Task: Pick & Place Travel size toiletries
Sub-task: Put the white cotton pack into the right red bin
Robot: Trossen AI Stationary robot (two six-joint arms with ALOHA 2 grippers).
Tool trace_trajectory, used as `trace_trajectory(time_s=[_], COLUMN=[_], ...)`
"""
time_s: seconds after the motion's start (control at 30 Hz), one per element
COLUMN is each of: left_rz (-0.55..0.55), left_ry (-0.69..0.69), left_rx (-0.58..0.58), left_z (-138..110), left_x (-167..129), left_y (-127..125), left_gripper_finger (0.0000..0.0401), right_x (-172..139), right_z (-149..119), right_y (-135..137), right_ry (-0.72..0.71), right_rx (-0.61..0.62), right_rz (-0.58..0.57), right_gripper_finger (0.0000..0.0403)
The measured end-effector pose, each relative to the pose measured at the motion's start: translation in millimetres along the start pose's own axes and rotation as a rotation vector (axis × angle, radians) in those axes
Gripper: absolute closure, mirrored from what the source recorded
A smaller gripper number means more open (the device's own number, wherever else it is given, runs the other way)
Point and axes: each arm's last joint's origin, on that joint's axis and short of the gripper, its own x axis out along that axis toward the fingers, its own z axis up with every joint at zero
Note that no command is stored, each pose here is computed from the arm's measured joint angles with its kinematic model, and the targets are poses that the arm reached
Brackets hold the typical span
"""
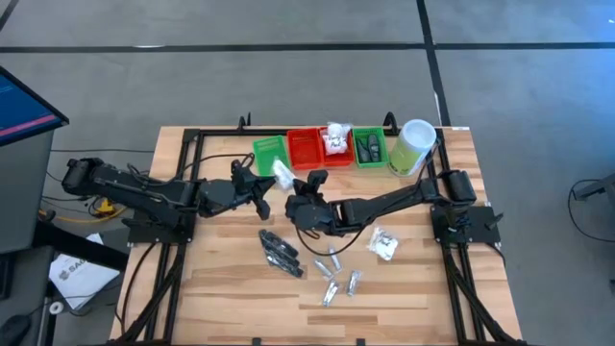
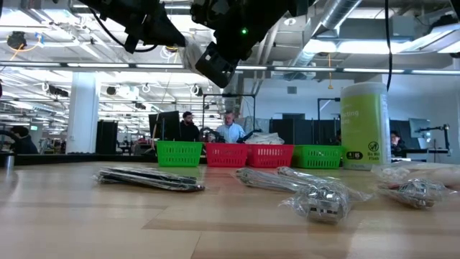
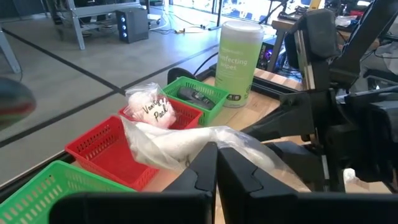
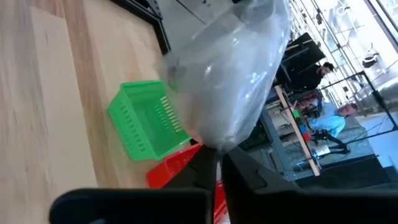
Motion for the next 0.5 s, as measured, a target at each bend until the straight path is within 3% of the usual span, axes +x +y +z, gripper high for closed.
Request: trace_trajectory(time_s=[0.3, 0.5], left_rz=[-0.001, -0.001], left_ry=[0.000, -0.001], left_rx=[0.026, 0.078], left_z=[0, 0], left_x=[0, 0], left_y=[0, 0], left_gripper_finger=[0.0401, 0.0401], right_x=[-6, -16], right_z=[1, 0], right_y=[2, -22], right_ry=[-0.009, 0.017], right_rx=[-0.019, -0.006], right_rz=[0.012, 0.024], right_gripper_finger=[0.0401, 0.0402])
